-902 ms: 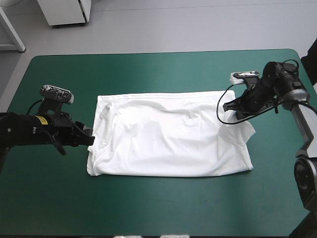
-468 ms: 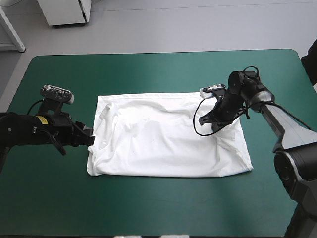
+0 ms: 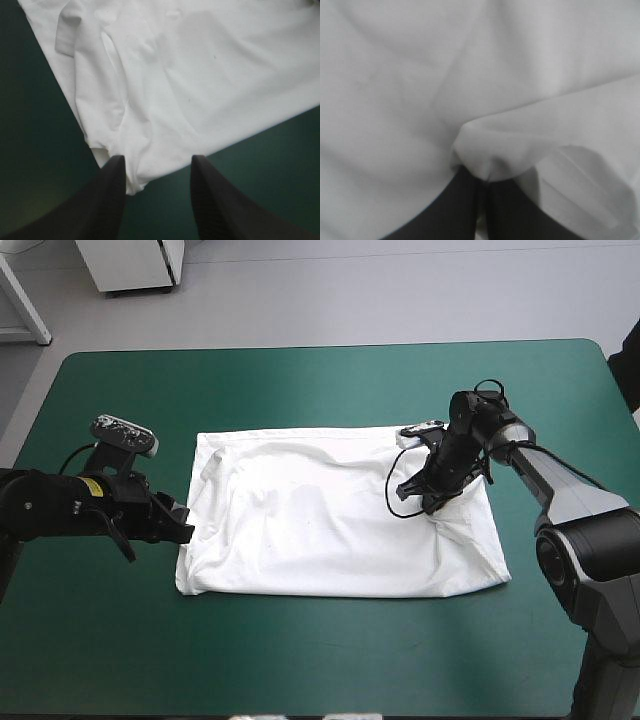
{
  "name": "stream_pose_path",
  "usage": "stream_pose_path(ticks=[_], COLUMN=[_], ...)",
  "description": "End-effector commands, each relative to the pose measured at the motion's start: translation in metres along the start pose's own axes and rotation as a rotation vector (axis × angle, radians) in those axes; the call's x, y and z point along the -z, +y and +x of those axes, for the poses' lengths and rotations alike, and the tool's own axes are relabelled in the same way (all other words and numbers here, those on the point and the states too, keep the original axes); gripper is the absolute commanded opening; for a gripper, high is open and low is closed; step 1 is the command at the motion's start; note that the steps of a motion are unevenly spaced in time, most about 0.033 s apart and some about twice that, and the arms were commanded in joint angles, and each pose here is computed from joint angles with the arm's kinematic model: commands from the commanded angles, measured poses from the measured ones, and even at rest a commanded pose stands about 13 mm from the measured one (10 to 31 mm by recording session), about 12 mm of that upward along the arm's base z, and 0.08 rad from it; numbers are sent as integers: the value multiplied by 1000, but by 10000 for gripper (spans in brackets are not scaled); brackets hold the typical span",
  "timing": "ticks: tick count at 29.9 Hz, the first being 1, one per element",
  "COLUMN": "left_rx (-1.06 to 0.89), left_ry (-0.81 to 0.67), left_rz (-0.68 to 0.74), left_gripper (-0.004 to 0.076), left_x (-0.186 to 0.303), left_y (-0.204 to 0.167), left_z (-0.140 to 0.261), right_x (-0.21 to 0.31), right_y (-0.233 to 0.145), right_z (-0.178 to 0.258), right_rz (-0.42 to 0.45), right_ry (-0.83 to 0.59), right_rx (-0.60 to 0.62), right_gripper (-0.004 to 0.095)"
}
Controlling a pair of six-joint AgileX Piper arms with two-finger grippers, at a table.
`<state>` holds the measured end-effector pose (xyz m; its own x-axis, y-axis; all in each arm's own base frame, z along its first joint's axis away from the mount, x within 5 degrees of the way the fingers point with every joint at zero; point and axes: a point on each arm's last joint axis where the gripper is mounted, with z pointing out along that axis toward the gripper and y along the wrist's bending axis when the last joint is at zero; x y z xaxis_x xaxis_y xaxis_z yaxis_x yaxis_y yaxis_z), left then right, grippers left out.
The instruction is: Fold the cloth
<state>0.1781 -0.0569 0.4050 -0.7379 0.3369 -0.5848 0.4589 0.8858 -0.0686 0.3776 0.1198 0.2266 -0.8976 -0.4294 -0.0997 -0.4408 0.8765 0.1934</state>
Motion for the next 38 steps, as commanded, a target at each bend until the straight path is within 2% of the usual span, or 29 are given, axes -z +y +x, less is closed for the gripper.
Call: stream_pose_path(ticks=[1, 5, 7, 9, 14, 17, 22, 26, 33, 38], left_rx=[-33, -48, -57, -48, -20, 13, 42, 55, 91, 104], left_ry=[-70, -68, -80, -94, -74, -83, -29, 82, 212, 208], left_rz=[-3, -14, -43, -71, -167, -199, -223, -215, -155, -140], left_gripper=[312, 312, 312, 312, 312, 320, 414, 495, 502, 502], left_x=[14, 17, 23, 29, 41, 46, 33, 0, -60, -88], left_y=[-7, -8, -8, -7, -2, 0, 4, 8, 13, 18], left_z=[-5, -2, 1, 4, 16, 18, 26, 41, 60, 49], right_x=[31, 44, 57, 72, 112, 136, 154, 159, 150, 150], right_y=[10, 12, 12, 12, 19, 23, 29, 34, 38, 38], right_z=[0, 2, 6, 12, 33, 61, 118, 166, 208, 214], right_rz=[-23, -2, 33, 78, 158, 235, 331, 391, 409, 414], right_ry=[-70, -101, -125, -153, -241, -282, -312, -337, -350, -353], right_rx=[24, 30, 26, 17, 12, 3, -41, -72, -121, -130], right_gripper=[123, 327, 440, 505, 509, 509, 510, 510, 510, 509])
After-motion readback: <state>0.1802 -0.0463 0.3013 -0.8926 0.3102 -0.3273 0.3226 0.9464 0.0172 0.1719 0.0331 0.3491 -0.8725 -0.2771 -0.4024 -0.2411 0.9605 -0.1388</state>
